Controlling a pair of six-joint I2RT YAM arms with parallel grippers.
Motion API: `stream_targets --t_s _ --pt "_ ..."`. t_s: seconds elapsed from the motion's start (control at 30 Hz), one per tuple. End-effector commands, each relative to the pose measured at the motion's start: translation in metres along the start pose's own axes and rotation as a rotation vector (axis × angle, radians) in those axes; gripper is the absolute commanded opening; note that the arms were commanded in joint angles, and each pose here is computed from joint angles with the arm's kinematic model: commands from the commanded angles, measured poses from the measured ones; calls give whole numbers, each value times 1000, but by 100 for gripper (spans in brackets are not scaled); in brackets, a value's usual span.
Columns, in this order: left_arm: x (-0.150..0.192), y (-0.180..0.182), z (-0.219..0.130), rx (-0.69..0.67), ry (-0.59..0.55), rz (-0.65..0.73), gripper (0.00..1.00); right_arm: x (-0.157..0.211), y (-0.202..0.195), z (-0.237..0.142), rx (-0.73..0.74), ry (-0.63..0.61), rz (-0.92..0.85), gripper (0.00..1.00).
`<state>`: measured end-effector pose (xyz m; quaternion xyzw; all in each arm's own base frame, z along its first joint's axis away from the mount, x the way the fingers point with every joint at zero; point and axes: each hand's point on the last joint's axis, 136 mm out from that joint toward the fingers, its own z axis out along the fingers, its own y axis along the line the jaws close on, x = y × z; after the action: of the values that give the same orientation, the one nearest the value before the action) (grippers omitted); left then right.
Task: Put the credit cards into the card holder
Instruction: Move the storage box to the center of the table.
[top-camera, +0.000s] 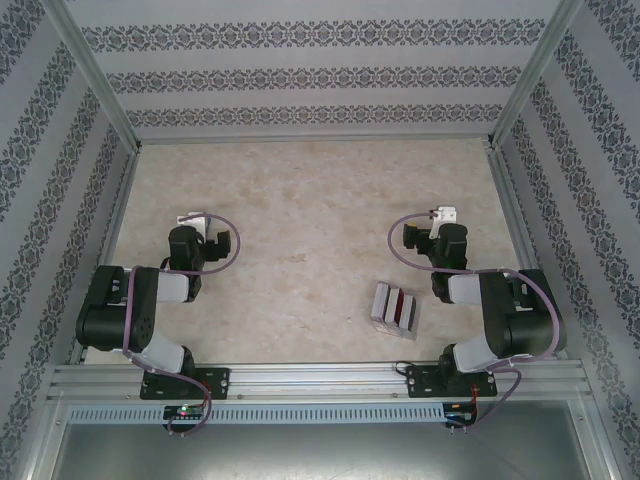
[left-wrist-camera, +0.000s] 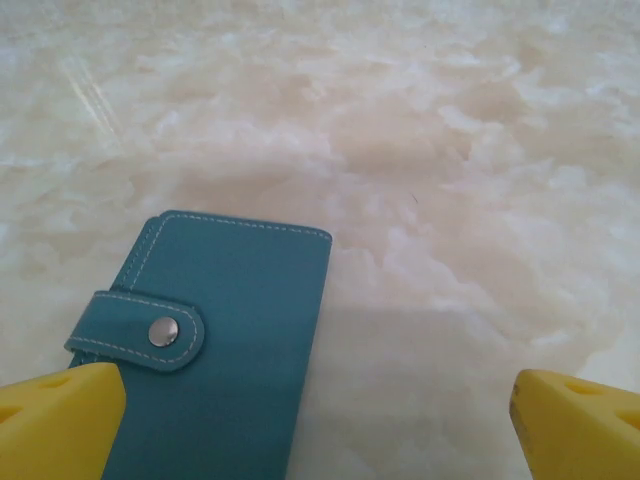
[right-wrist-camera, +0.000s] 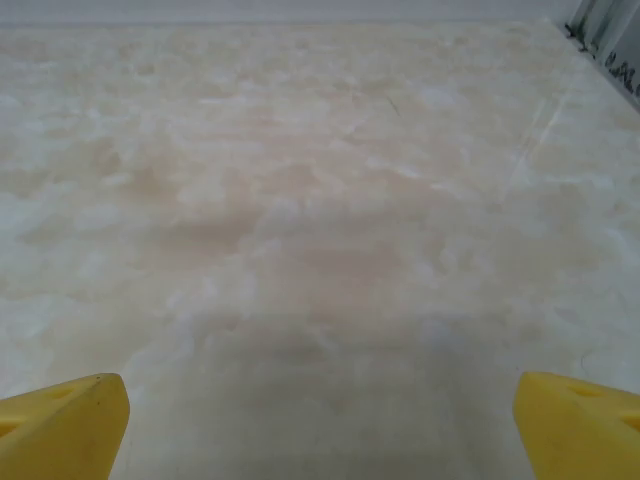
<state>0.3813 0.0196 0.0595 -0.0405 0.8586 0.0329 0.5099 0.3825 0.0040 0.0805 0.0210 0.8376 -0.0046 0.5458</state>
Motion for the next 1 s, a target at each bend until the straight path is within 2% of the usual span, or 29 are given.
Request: stream_targets --t_s 0.0,0.57,0.97 --pt "-29 -5 3 -3 -101 15 99 -29 1 4 -23 -96 -16 98" --pt "-29 -5 2 -1 -103 11 99 -30 -4 3 -8 -99 2 98" --pt "-41 -16 -8 40 -123 58 100 -43 -26 -10 114 -139 57 98"
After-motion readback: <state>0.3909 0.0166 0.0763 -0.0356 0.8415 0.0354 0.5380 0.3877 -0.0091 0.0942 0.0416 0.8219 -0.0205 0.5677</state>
